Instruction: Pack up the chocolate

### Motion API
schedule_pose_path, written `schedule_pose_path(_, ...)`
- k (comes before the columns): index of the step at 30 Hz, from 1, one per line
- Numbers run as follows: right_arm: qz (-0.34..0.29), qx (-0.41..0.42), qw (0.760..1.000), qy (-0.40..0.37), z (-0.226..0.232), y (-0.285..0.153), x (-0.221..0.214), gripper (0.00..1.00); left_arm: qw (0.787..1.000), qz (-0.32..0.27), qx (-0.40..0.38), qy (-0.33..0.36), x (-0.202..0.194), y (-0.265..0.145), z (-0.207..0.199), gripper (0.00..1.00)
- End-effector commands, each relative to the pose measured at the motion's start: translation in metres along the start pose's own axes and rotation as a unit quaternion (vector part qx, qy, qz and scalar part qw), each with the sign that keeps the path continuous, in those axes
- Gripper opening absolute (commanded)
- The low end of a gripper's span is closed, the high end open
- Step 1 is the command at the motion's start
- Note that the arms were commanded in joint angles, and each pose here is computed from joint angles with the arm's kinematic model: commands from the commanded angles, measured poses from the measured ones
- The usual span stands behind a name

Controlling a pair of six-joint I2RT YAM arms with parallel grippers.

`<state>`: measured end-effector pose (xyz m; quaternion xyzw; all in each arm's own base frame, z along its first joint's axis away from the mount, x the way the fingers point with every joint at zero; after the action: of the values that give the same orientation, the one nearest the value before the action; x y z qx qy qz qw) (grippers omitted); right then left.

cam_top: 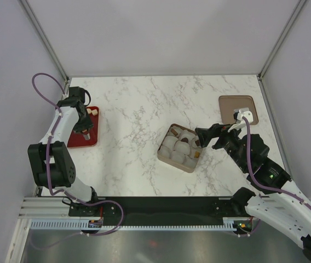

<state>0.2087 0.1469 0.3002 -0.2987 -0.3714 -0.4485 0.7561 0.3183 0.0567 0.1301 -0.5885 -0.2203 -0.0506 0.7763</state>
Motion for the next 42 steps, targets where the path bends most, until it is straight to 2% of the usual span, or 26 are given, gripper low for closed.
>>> schedule_pose_path(1,-0.016,0.009,1.000,0.009,0.0046,-0.0007,0.0077,0.95,0.999,-0.039,-0.001,0.005,0.0211,-0.0113,0.0047,0.46)
schedule_pose_path(26,-0.018,0.002,1.000,0.003,0.0016,0.0002,0.0076,0.95,0.999,-0.039,-0.005,0.006,0.0250,-0.0089,0.0025,0.44)
schedule_pose_path(27,-0.018,0.002,1.000,0.004,0.0016,0.0002,0.0076,0.95,1.000,-0.021,-0.013,0.008,0.0173,-0.0100,-0.0002,0.50)
schedule_pose_path(31,-0.016,0.002,1.000,0.002,0.0019,0.0007,0.0066,0.95,1.000,-0.021,-0.013,0.008,0.0191,-0.0102,0.0006,0.50)
schedule_pose_path(42,-0.016,-0.001,1.000,0.000,0.0005,0.0016,0.0059,0.95,1.000,-0.019,-0.009,0.012,0.0217,-0.0084,0.0010,0.42)
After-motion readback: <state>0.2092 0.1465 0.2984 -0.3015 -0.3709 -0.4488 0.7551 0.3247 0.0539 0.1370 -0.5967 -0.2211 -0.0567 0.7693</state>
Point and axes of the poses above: each gripper's point midway between its finger pads, its own y axis out along the fingers, its own z axis along the line the jaws close on, x = y × z, the point moved 2 cm from there along -y, back along the fingers, and after that the axes turned 12 degrees about y, right-handed, at the moved point
